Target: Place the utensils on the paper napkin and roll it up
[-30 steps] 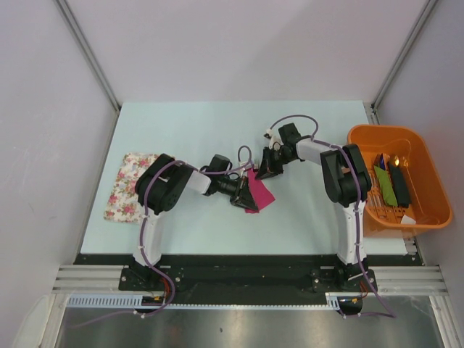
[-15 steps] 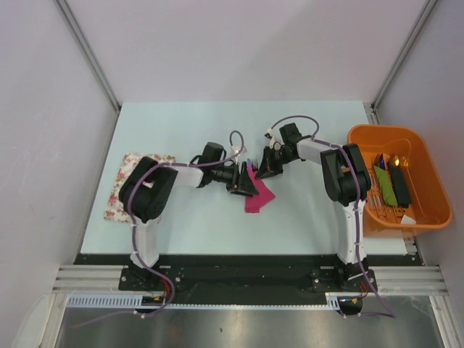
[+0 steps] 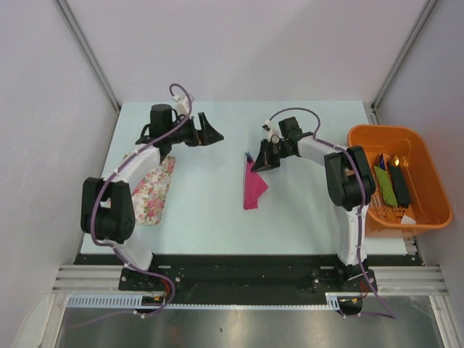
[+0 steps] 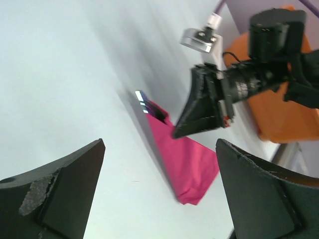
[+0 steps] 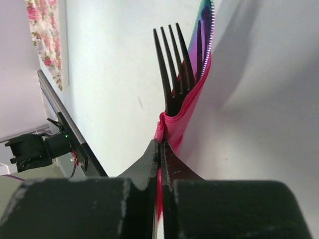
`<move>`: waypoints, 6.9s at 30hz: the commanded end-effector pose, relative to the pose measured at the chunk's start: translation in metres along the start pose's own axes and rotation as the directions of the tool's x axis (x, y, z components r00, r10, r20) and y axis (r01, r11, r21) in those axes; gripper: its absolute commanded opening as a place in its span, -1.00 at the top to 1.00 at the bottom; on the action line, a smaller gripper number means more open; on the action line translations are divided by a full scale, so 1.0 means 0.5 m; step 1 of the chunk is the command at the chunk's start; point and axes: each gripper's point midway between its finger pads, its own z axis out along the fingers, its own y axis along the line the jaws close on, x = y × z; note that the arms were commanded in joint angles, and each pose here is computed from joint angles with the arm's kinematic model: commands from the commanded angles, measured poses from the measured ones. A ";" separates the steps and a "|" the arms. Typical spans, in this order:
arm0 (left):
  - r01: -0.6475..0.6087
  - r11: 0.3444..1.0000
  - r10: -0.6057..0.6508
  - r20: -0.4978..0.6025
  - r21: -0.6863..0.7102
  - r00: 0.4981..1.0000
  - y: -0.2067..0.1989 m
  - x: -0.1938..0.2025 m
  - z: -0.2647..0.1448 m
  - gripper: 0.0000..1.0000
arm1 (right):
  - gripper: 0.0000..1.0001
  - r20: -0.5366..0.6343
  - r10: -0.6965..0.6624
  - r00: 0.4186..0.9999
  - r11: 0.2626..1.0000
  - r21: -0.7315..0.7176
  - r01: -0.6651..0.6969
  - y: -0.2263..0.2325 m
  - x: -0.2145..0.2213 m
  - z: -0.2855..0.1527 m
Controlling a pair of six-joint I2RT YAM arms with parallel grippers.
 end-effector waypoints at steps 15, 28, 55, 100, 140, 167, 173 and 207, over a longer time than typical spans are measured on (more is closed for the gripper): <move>-0.283 0.951 0.233 0.315 0.122 0.920 -0.113 -0.123 -0.187 -0.99 | 1.00 0.190 -0.380 0.905 0.889 -0.193 0.414 0.278 -0.075 -0.158; -0.602 0.737 0.478 0.393 0.307 0.785 -0.260 0.026 -0.292 -0.92 | 1.00 0.333 -0.616 0.713 0.664 -0.266 0.698 0.550 -0.068 -0.317; -0.610 0.545 0.354 0.501 0.576 0.789 -0.489 0.107 -0.301 -0.46 | 1.00 0.335 -0.860 0.385 0.344 -0.178 0.922 0.690 0.165 -0.382; -0.495 0.587 0.257 0.433 0.640 0.864 -0.522 0.068 -0.287 1.00 | -0.35 0.189 -0.855 0.482 0.486 -0.032 0.874 0.521 0.220 -0.416; -0.512 0.569 0.286 0.429 0.643 0.857 -0.533 0.070 -0.300 1.00 | 1.00 0.183 -0.860 0.476 0.460 -0.127 0.879 0.521 0.209 -0.409; -0.491 0.490 0.255 0.420 0.721 0.871 -0.629 0.039 -0.316 1.00 | 1.00 0.270 -0.825 0.496 0.473 -0.149 0.868 0.513 0.178 -0.246; -0.439 0.601 0.199 0.408 0.668 0.891 -0.591 0.011 -0.280 1.00 | 0.82 0.271 -0.783 0.560 0.561 -0.082 0.824 0.492 0.125 -0.265; -0.211 0.899 0.043 0.403 0.383 0.914 -0.463 -0.063 -0.189 0.99 | -0.42 0.372 -0.808 0.457 0.530 0.119 0.840 0.540 0.062 -0.276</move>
